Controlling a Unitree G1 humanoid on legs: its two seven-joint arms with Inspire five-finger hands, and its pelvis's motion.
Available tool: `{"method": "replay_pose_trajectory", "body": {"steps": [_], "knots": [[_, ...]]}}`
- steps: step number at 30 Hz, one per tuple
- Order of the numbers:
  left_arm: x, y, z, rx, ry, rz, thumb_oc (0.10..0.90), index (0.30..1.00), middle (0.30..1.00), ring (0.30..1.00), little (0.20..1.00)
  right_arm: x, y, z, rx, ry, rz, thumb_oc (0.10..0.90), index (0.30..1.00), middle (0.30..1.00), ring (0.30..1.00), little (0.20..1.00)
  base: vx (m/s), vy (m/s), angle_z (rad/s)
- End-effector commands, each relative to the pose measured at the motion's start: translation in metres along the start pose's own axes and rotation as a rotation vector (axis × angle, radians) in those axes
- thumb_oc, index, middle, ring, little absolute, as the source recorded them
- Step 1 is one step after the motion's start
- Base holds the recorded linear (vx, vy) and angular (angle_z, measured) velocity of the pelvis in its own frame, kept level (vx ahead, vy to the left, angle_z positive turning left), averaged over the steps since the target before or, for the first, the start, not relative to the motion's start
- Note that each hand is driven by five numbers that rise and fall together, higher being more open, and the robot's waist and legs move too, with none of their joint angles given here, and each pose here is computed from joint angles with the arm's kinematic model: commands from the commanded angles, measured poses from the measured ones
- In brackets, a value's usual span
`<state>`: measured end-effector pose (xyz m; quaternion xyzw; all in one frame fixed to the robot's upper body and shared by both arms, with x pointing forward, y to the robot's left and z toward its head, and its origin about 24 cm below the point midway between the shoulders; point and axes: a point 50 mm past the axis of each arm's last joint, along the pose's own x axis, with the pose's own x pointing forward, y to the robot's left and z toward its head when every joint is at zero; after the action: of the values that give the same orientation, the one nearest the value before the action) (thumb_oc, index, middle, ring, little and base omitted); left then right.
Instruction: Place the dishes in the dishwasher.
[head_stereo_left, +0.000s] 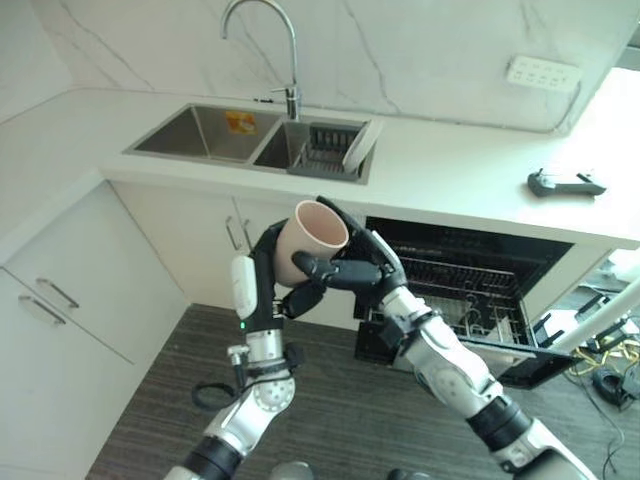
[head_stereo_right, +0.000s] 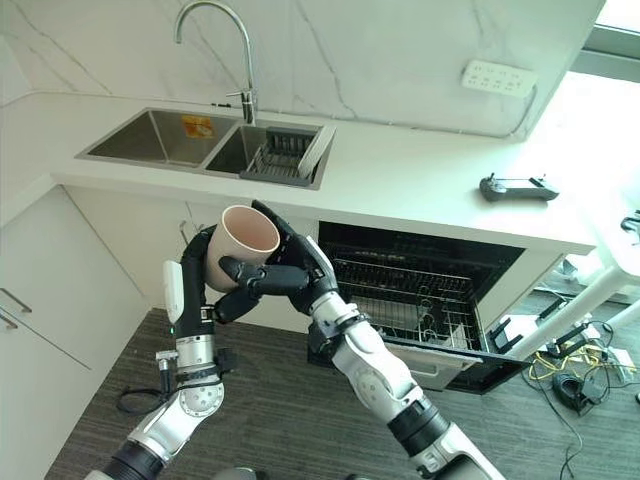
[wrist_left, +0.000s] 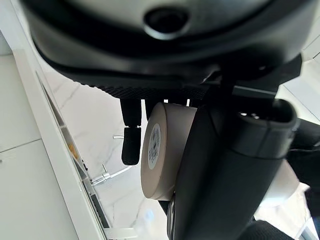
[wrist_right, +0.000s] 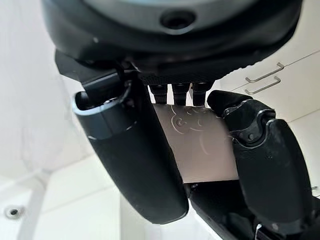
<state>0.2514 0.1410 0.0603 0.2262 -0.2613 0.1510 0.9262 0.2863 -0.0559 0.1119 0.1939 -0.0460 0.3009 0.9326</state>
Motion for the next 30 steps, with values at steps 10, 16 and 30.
{"method": "replay_pose_trajectory", "body": {"steps": [10, 16, 30], "knots": [[0.029, -0.026, 0.056, -0.149, -0.336, -0.127, 0.442, 0.364, 0.364, 0.364, 0.364, 0.035, 0.053, 0.066, -0.122, -0.3, 0.271, 0.4, 0.3, 0.3, 0.3, 0.3, 0.02, -0.026, 0.01], [0.025, -0.027, 0.056, -0.159, -0.323, -0.156, 0.8, 0.9, 0.9, 0.9, 0.9, 0.033, 0.048, 0.077, -0.043, -0.379, 0.176, 0.4, 0.3, 0.3, 0.3, 0.3, 0.02, -0.025, 0.0], [0.025, -0.014, 0.048, -0.149, -0.243, -0.062, 0.8, 0.9, 0.9, 0.9, 0.9, -0.015, -0.02, 0.119, -0.113, -0.777, -0.379, 0.4, 0.3, 0.3, 0.3, 0.3, 0.01, 0.022, 0.0]]}}
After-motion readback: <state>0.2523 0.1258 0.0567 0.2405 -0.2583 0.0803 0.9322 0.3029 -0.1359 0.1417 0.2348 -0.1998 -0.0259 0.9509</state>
